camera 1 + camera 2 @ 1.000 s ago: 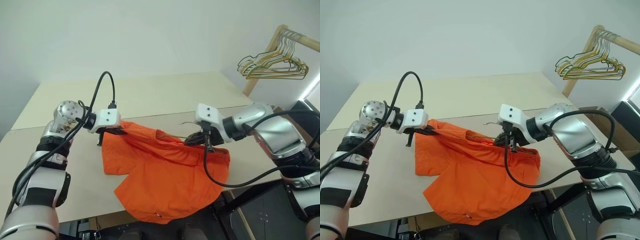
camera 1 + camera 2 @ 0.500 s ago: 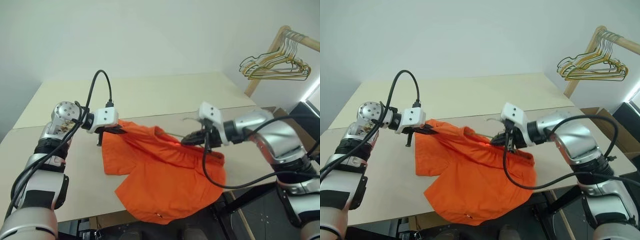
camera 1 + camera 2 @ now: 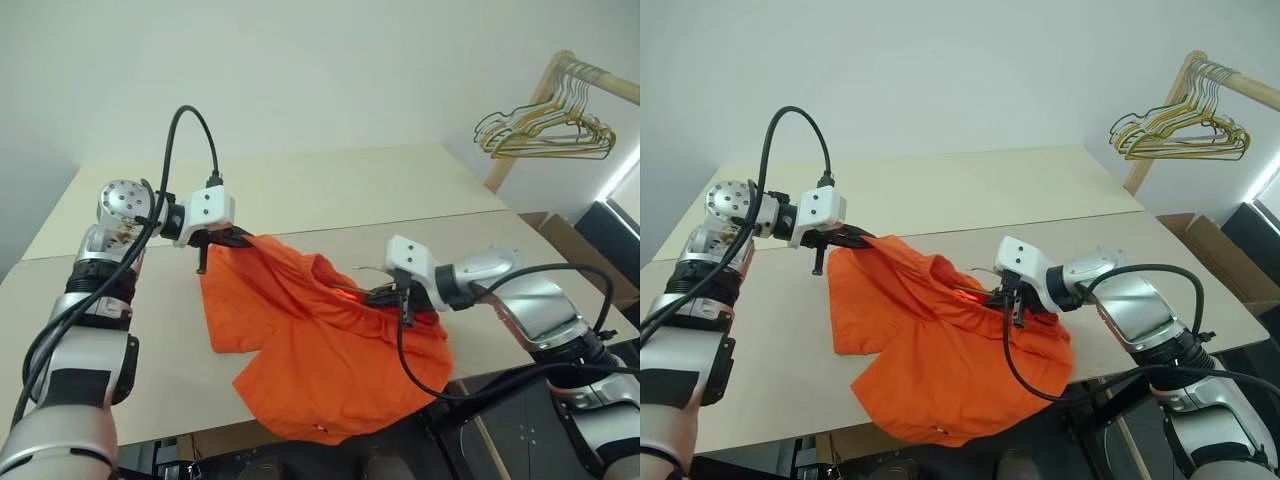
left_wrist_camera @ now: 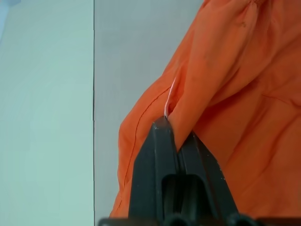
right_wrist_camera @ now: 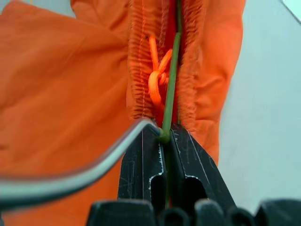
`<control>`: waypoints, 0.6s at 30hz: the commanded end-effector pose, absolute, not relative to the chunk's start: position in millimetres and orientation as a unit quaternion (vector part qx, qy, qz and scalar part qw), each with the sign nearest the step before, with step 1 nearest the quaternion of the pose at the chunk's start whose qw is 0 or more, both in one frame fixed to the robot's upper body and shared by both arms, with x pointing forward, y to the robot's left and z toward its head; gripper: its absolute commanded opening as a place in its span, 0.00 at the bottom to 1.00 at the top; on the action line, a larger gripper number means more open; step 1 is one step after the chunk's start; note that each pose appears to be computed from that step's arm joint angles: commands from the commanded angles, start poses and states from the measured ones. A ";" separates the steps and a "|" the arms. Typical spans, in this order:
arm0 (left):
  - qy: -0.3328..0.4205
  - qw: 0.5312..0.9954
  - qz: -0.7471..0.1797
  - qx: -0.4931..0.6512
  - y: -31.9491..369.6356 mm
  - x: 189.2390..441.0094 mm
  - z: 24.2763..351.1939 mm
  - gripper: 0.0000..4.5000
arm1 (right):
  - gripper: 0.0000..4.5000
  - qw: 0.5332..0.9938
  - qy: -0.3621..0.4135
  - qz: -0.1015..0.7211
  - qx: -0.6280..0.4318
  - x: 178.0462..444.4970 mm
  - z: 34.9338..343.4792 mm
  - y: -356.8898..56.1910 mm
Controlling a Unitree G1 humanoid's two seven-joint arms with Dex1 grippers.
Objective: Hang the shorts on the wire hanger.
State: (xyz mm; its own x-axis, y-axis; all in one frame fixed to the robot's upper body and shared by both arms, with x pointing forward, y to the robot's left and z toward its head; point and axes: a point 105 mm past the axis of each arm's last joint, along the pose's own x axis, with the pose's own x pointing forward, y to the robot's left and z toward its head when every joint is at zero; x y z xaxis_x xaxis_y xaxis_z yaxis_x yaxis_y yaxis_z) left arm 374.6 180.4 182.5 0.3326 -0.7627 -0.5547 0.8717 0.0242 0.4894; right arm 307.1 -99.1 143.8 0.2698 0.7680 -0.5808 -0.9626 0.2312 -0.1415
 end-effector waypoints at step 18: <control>0.065 0.723 -0.564 0.393 177.2 373.6 173.5 0.09 | 0.00 0.713 0.177 0.633 -0.243 297.8 222.5 -97.3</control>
